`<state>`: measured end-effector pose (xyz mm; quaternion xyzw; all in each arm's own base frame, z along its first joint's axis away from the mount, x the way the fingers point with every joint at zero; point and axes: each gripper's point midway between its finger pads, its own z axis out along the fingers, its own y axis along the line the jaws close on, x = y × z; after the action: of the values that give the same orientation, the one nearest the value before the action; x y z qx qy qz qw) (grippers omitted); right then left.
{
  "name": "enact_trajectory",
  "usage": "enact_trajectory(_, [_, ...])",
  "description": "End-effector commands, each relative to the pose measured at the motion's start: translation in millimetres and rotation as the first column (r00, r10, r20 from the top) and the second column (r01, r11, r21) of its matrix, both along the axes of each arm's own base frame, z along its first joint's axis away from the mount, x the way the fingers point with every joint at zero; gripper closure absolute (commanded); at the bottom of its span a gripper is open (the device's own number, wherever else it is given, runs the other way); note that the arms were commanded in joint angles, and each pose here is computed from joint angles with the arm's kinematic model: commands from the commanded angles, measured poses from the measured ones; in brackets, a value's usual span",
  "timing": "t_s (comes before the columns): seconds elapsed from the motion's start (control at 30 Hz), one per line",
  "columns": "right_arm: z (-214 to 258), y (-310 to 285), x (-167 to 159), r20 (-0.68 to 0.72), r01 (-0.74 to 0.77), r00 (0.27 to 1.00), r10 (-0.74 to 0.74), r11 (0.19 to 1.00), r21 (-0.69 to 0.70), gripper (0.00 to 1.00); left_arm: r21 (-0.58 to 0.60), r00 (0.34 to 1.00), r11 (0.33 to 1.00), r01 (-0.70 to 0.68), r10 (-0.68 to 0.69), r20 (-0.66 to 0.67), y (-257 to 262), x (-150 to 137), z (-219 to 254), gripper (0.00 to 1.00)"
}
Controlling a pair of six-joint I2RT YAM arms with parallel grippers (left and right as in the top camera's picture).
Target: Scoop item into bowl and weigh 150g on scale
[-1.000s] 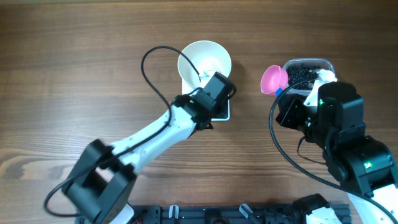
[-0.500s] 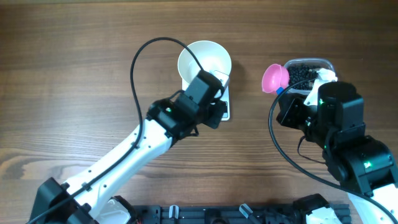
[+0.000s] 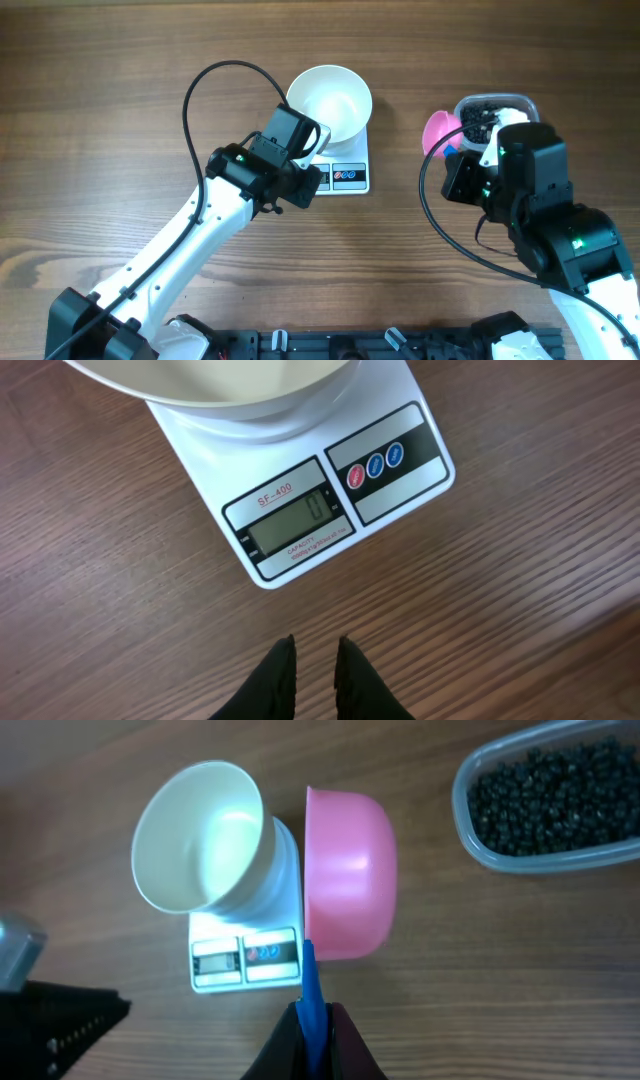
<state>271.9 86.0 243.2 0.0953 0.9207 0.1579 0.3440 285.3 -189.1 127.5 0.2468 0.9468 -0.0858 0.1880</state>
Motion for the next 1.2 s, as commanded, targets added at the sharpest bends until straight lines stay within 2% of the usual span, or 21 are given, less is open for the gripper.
enact_trajectory(0.0, [11,4,5,0.023,0.024,0.999,-0.026,0.998,0.059,0.96,-0.007,1.0,1.0,0.025,-0.025,0.006,3,1,3,0.9])
enact_trajectory(0.17, [14,5,10,0.035,0.042,0.998,-0.045,0.996,0.082,0.96,0.042,0.97,0.971,0.235,-0.236,0.049,-1,-2,4,0.96])
enact_trajectory(0.3, [14,4,11,0.032,0.053,0.998,-0.056,0.995,0.086,0.96,0.047,0.967,0.968,0.247,-0.249,0.052,-1,-2,4,0.96])
enact_trajectory(0.47, [15,-5,14,0.071,0.036,0.997,-0.035,0.999,-0.01,0.96,0.03,0.966,0.97,0.241,-0.243,0.09,0,-1,16,0.96])
enact_trajectory(0.57, [18,-7,18,0.104,0.016,0.995,-0.011,0.999,-0.05,0.96,-0.088,0.966,0.968,0.234,-0.222,0.129,1,1,38,0.96])
enact_trajectory(0.67, [20,-6,20,0.123,-0.021,0.992,0.032,0.996,-0.086,0.96,-0.201,0.977,0.963,0.179,-0.149,0.153,24,7,61,0.96])
enact_trajectory(0.7, [21,-3,19,0.13,-0.056,0.989,0.069,0.993,-0.106,0.96,-0.233,0.972,0.948,0.215,-0.184,0.146,28,1,64,0.96])
enact_trajectory(0.73, [21,0,19,0.133,-0.097,0.985,0.114,0.987,-0.127,0.96,-0.265,0.948,0.912,0.314,-0.284,0.143,31,-15,66,0.96])
enact_trajectory(0.8, [20,4,16,0.131,-0.14,0.979,0.158,0.981,-0.137,0.96,-0.299,0.935,0.886,0.354,-0.335,0.114,38,-29,64,0.96])
enact_trajectory(0.83, [20,8,15,0.13,-0.163,0.975,0.18,0.978,-0.128,0.96,-0.304,0.941,0.89,0.339,-0.325,0.099,42,-30,63,0.91])
enact_trajectory(0.87, [20,10,14,0.13,-0.179,0.972,0.195,0.976,-0.126,0.96,-0.304,0.942,0.891,0.336,-0.322,0.097,43,-31,62,0.01])
enact_trajectory(1.0, [17,12,11,0.114,-0.197,0.971,0.211,0.973,-0.12,0.96,-0.307,0.94,0.889,0.341,-0.33,0.088,41,-32,61,0.0])
enact_trajectory(1.17, [19,13,14,0.128,-0.208,0.966,0.226,0.968,-0.138,0.96,-0.258,0.948,0.913,0.316,-0.295,0.116,49,-17,59,0.0])
